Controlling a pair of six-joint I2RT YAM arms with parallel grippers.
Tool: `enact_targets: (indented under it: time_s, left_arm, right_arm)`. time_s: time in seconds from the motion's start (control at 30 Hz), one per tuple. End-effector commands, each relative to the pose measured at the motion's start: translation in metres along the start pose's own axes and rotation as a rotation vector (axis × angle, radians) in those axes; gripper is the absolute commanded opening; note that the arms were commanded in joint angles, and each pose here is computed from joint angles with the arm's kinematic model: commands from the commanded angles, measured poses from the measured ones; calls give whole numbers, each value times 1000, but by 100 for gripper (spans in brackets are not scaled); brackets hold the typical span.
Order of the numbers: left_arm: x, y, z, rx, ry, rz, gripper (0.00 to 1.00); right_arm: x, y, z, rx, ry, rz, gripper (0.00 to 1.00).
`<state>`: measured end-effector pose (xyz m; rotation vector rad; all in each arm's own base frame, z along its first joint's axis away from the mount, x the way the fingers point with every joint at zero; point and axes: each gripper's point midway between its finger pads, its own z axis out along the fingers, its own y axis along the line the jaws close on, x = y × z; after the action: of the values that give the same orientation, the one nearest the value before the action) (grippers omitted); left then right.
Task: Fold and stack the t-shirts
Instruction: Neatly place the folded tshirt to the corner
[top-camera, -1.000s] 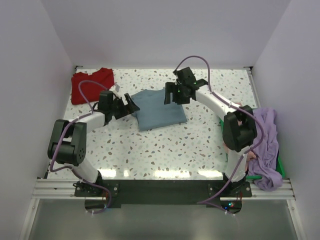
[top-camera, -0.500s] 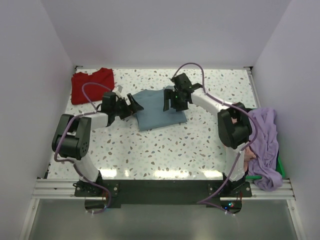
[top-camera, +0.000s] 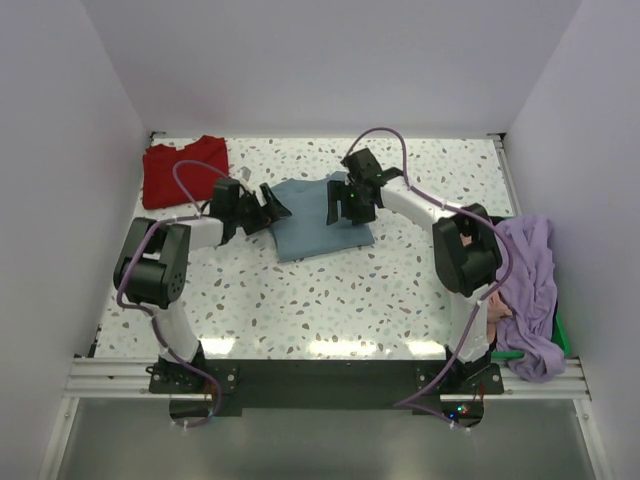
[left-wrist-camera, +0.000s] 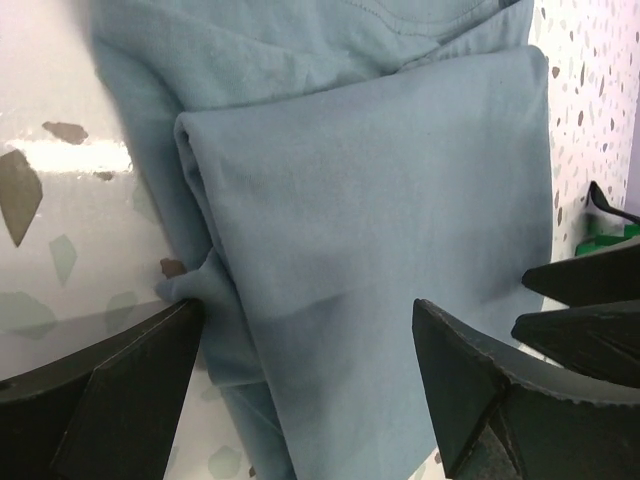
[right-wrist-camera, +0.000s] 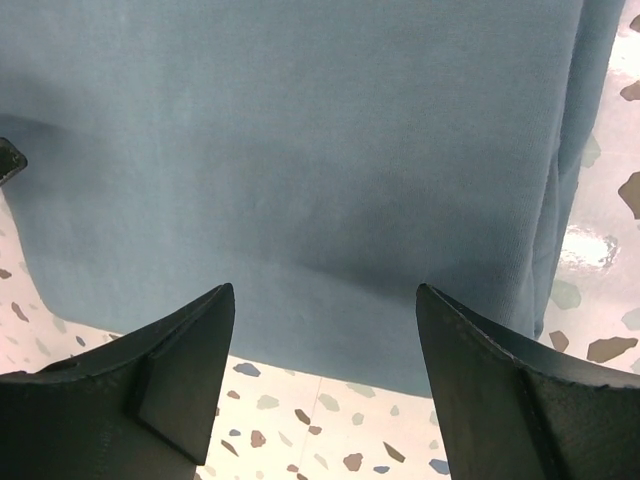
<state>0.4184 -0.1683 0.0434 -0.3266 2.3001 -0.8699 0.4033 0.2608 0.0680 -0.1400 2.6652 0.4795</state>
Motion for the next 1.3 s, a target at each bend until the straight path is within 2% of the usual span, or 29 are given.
enact_targets:
  time_s: [0.0,0.13,0.23,0.27,0.33,0.37,0.43,0.47,0.5,0.63,0.8,0.83,0.87,0.97,1.03,1.07,1.13,1.27]
  left_arm:
    - [13,12,12,-85,50,-36,91]
    - [34,12,21,-101,106,-52,82]
    - [44,13,27,-122,133,-53,66]
    - [44,13,28,-126,135,-55,52]
    - [47,16,29,-150,141,-49,41]
    - [45,17,29,-161,137,-44,29]
    - [45,20,28,-184,144,-28,17]
    - [41,19,28,-189,137,-17,6]
    - [37,22,27,-205,129,7,1]
    - [22,26,20,-284,139,86,0]
    - [-33,21,10,-384,87,254,0]
    - [-28,31,9,-420,135,262,0]
    - [-47,22,10,-413,115,284,0]
    - [-63,37,12,-473,172,346,0]
    - [-60,53,12,-527,238,390,0]
    - [-77,50,13,-552,212,415,0]
    - [-77,61,12,-601,252,456,0]
    - [-107,63,8,-675,207,537,0]
  right_arm:
    - [-8,7,1,-23,-13,-8,76]
    - [-7,6,5,-21,-4,-1,76]
    - [-5,6,7,-24,2,1,76]
    - [-4,6,8,-24,6,2,76]
    - [-4,6,7,-26,7,2,76]
    - [-4,5,8,-25,8,3,76]
    - [-4,6,6,-25,8,2,76]
    - [-4,6,4,-24,5,1,76]
    - [-2,6,4,-22,12,1,76]
    - [0,5,-4,-15,15,-6,76]
    - [2,2,-24,8,8,-18,76]
    - [3,1,-27,13,11,-22,76]
    - [3,0,-30,15,7,-24,76]
    - [7,-1,-42,18,4,-30,76]
    - [7,-1,-48,17,-2,-34,76]
    - [10,-2,-49,19,3,-32,76]
    - [12,-2,-54,18,1,-35,76]
    - [19,-6,-56,28,15,-36,76]
